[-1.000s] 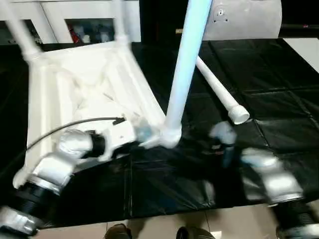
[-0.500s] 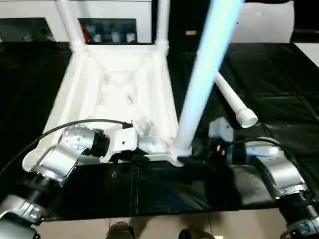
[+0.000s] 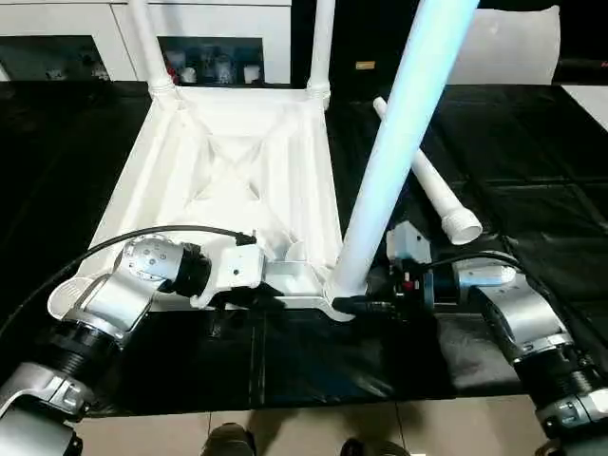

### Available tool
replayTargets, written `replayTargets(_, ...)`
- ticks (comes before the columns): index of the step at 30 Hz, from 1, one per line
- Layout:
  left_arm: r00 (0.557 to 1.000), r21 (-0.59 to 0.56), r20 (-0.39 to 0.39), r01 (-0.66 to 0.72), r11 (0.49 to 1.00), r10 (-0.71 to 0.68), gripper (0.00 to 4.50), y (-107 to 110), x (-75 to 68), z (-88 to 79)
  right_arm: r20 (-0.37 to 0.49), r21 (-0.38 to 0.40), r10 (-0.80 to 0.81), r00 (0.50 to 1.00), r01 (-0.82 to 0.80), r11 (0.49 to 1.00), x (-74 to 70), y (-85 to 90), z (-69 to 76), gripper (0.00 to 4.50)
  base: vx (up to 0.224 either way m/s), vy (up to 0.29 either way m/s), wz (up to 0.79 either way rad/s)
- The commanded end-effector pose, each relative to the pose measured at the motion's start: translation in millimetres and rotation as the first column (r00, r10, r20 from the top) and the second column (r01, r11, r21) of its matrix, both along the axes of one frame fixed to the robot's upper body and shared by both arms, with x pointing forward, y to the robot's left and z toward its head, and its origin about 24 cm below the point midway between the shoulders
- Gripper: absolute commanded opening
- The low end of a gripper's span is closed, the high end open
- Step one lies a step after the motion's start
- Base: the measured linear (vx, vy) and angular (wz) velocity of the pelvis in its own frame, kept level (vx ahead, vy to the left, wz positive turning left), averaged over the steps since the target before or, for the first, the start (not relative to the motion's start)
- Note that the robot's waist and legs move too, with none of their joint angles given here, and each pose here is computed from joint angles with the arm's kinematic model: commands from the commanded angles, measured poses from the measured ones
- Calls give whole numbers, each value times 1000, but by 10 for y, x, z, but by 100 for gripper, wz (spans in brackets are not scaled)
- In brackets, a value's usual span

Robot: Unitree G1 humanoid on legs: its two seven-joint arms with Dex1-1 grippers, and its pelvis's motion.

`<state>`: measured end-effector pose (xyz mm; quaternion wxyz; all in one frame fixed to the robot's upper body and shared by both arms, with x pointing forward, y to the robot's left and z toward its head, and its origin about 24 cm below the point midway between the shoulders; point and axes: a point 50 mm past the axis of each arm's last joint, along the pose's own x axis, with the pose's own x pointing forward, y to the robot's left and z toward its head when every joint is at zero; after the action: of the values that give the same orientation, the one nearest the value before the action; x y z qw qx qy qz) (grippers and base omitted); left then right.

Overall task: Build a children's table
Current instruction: Rotate leg to tighten

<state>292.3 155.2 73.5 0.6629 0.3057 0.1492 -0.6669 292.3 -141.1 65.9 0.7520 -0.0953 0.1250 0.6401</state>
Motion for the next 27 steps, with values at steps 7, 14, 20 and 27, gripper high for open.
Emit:
replayTargets(7, 996, 60, -46, 80, 995, -77, 0, -29, -89, -94, -38, -2, 38, 999, -38, 999, -12, 33, -8, 283, 0, 0, 0)
replayTargets(14, 996, -41, -43, -79, 996, 77, 0, -38, -76, -59, -95, 53, 4, 995, 1, 999, -122, 89, -91, 279, 0, 0, 0)
replayTargets(20, 902, -214, -62, -429, 877, 426, 0, -243, -62, 49, -104, 121, -296, 949, 308, 944, -164, 508, -221, 278, 0, 0, 0)
replayTargets(27, 760, -333, -112, -636, 696, 641, 0, -696, 9, 135, -223, 182, -553, 803, 592, 785, 26, 997, -149, 277, 0, 0, 0)
